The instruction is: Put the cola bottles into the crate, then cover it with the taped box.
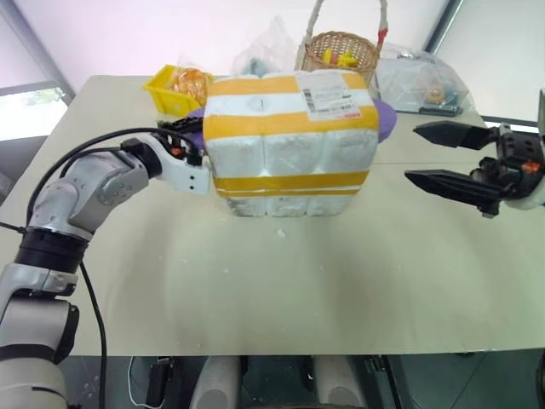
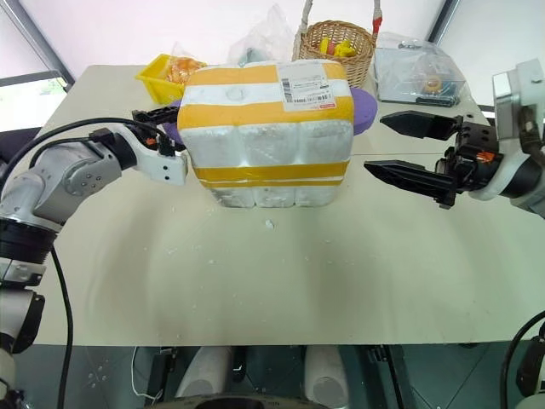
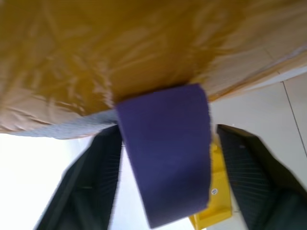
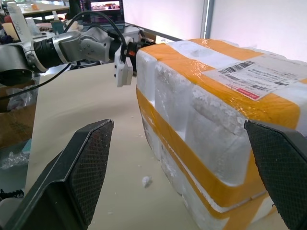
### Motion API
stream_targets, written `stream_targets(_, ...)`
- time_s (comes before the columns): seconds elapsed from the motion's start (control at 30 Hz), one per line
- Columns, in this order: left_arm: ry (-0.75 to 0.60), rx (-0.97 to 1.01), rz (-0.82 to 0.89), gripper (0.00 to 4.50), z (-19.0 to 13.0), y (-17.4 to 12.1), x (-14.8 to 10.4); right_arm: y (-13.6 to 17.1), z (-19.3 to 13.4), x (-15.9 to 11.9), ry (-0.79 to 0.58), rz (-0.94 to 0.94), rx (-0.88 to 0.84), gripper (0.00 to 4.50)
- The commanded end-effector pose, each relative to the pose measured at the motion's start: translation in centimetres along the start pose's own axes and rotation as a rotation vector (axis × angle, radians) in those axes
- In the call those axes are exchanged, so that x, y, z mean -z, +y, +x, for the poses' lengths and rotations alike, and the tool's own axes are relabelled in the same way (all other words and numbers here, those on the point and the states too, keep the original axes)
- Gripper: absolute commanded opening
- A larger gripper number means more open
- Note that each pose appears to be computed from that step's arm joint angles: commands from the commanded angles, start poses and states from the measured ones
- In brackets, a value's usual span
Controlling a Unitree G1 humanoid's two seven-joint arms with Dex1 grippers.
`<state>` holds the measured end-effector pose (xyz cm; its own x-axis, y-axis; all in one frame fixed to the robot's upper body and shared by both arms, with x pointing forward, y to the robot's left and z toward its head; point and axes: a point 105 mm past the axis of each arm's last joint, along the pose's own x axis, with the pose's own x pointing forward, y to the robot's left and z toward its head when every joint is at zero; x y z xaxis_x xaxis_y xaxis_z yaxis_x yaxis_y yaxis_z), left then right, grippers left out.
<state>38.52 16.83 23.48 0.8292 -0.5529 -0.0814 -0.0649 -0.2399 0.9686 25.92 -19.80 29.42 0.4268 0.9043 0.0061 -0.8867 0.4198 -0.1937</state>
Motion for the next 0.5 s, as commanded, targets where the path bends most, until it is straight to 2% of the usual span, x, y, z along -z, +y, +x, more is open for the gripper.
stream_targets(0.03, -0.012, -0.030, -0.017, 4.45, -1.4, 1.1, -0.1, 0.2, 0.0, -0.9, -0.030, -0.037, -0.013, 4.50)
stream_targets(0.23, -0.088, -0.030, -0.021, 4.45, -4.4, 1.2, -1.1, 0.0, -0.1, -0.3, -0.016, -0.027, -0.011, 4.50)
stream_targets(0.37, -0.221, 0.084, -0.125, 4.45, -8.3, -0.4, -3.0, -0.3, -0.2, 0.0, -0.011, -0.024, -0.011, 4.50)
stream_targets(0.43, -0.217, 0.192, -0.260, 4.45, -10.0, -2.1, -3.0, -0.4, -0.3, 0.1, -0.008, -0.021, -0.013, 4.50)
stream_targets(0.5, -0.170, 0.258, -0.555, 4.45, -11.2, -3.0, -2.6, -0.5, -0.2, 0.3, -0.004, -0.018, -0.015, 4.50)
